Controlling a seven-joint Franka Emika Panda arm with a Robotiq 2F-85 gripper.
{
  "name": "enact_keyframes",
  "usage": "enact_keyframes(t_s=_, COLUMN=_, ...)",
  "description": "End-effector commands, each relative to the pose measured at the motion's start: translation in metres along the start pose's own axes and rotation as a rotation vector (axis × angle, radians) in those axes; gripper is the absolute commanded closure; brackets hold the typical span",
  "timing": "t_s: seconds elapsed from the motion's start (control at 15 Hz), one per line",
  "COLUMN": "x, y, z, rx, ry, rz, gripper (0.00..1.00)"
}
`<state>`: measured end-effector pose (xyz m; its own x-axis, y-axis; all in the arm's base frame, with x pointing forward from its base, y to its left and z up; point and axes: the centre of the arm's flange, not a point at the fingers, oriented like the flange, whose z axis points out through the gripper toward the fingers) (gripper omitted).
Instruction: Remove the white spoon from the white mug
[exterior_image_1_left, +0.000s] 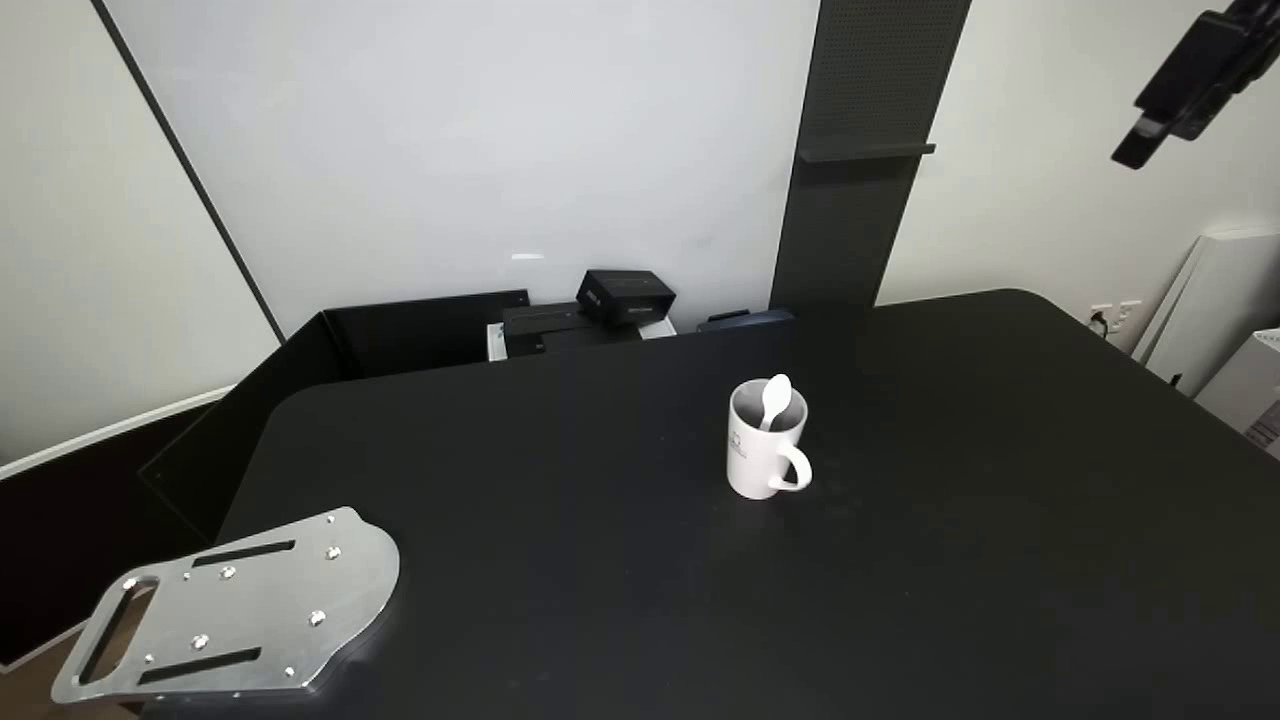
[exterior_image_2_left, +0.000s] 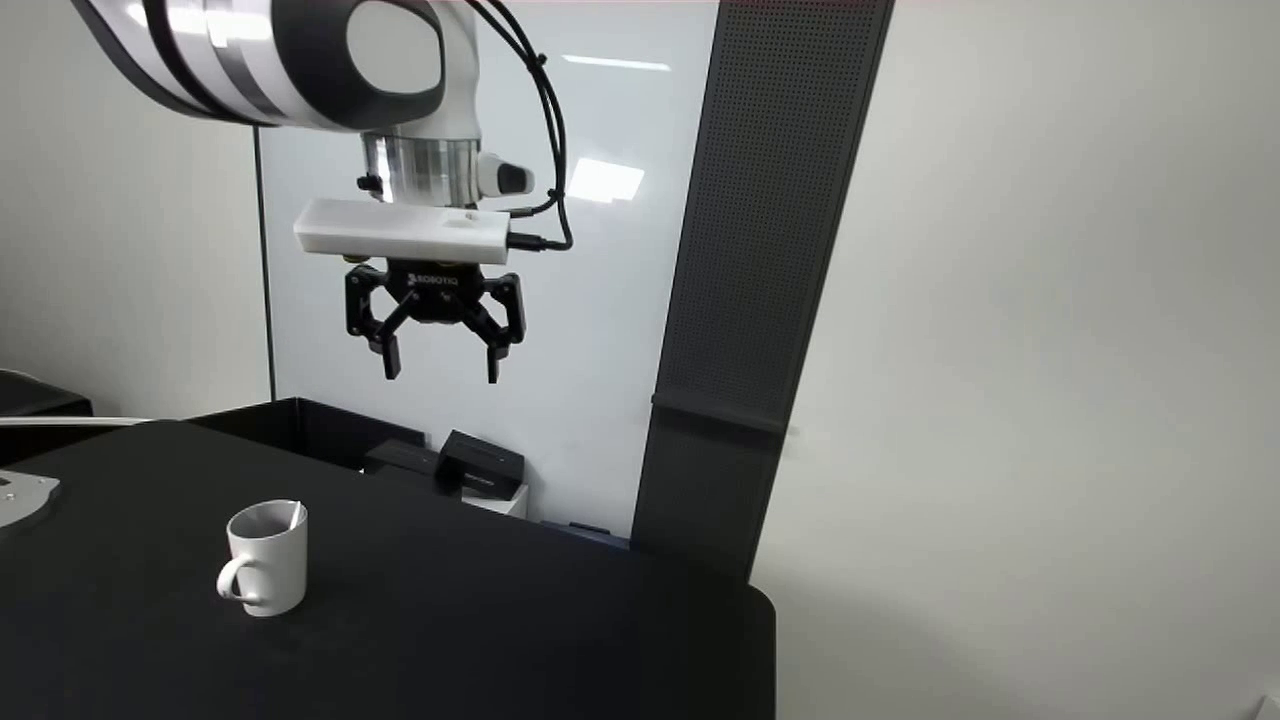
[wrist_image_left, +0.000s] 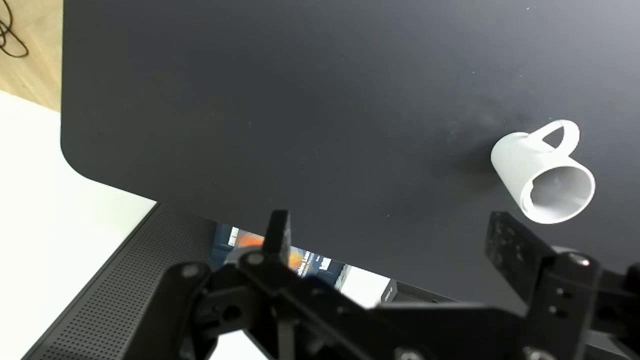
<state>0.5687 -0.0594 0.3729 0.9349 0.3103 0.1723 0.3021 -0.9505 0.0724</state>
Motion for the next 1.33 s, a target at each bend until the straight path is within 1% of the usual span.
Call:
enact_keyframes(t_s=0.0, x=0.050, y=0.000, z=0.019, rx=0.028, ry=0.001, rz=-0.039, gripper=0.00)
enact_keyframes(t_s=0.27, x=0.084, y=-0.028, z=0.039, rx=0.084, ry=-0.002, rz=-0.107, gripper=0.00)
enact_keyframes(t_s=0.53, x=0.109, y=-0.057, z=0.060, rx=0.148, ry=-0.044, rz=-0.185, gripper=0.00)
enact_keyframes(t_s=0.73, x=0.119, y=-0.080, z=0.077, rx=0.164, ry=-0.069, rz=-0.251, gripper=0.00)
enact_keyframes(t_s=0.93, x=0.125, y=-0.099, z=0.091, rx=0.206, ry=-0.091, rz=-0.323, gripper=0.00)
enact_keyframes(t_s=1.27, x=0.133, y=-0.120, z=0.109, rx=0.255, ry=-0.133, rz=-0.404, gripper=0.00)
